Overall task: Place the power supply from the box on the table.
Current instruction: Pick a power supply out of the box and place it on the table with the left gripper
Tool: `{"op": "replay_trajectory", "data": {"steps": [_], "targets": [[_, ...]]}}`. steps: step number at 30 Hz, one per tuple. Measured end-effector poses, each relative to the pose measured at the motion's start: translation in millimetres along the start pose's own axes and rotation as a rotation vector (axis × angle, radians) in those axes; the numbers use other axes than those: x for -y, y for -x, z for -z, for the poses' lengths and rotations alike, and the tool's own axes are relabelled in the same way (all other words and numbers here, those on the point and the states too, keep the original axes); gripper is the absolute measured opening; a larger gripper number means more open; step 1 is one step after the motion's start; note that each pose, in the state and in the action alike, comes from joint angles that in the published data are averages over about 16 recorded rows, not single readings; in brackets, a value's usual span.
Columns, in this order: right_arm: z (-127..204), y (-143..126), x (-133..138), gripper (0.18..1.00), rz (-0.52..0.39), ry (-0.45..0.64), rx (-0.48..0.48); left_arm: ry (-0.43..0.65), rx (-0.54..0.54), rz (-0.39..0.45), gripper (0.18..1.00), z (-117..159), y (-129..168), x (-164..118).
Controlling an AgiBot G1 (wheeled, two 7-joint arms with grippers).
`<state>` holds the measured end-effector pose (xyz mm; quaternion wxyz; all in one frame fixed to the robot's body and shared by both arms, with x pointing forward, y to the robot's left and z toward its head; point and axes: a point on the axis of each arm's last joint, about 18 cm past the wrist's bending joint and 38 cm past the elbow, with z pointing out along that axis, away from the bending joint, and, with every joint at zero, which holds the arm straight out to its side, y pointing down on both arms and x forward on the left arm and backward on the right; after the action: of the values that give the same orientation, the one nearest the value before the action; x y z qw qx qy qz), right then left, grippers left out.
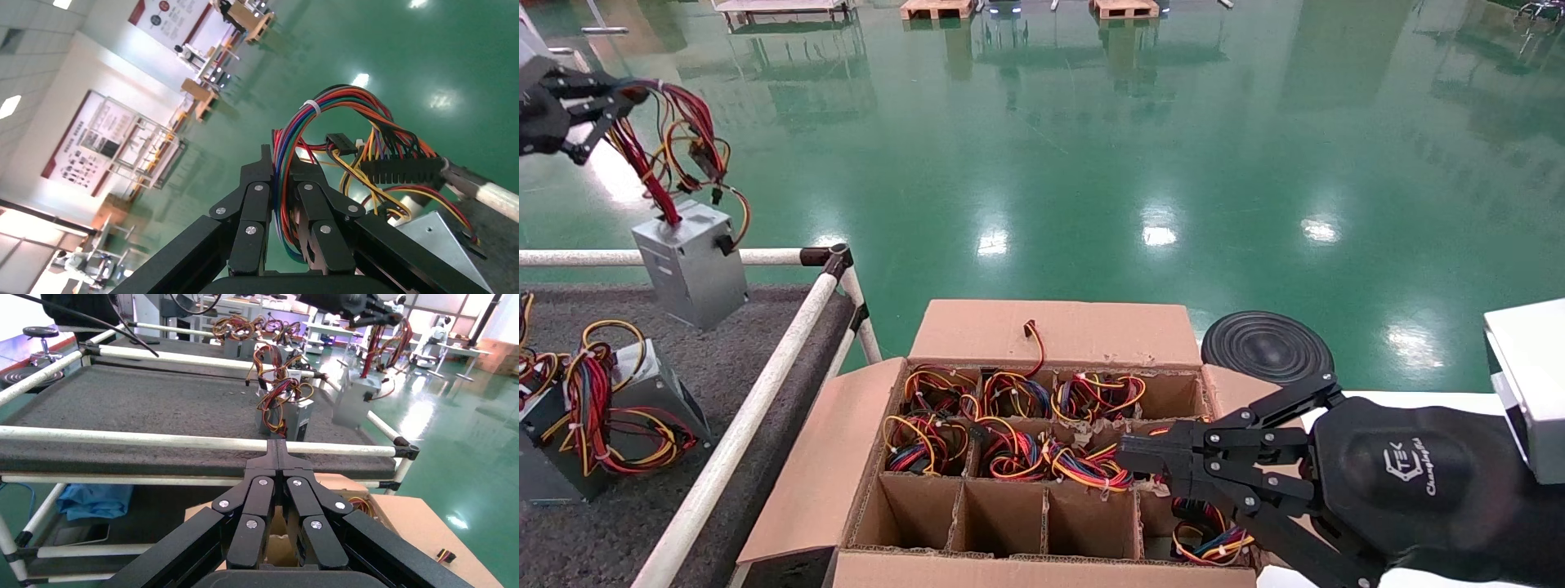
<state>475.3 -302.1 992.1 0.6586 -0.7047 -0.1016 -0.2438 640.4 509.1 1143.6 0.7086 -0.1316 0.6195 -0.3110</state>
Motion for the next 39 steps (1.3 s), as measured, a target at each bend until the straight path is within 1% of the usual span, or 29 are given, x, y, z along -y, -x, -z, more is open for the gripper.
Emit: {"op": "replay_trajectory", "data": {"steps": [16, 32, 39], "targets": [[0.0, 0.0, 0.0, 0.194, 0.0, 0.0, 0.0, 0.033, -0.028, 0.09, 0.211, 8.4, -22.1, -32.8], [0.0, 0.0, 0.0, 0.194, 0.0, 0.0, 0.0, 0.04, -0.088, 0.2, 0.211, 20.6, -62.0, -66.8], [0.0, 0.0, 0.0, 0.194, 0.0, 0.0, 0.0, 0.037, -0.105, 0.237, 0.21, 27.6, -74.2, -76.4]]}}
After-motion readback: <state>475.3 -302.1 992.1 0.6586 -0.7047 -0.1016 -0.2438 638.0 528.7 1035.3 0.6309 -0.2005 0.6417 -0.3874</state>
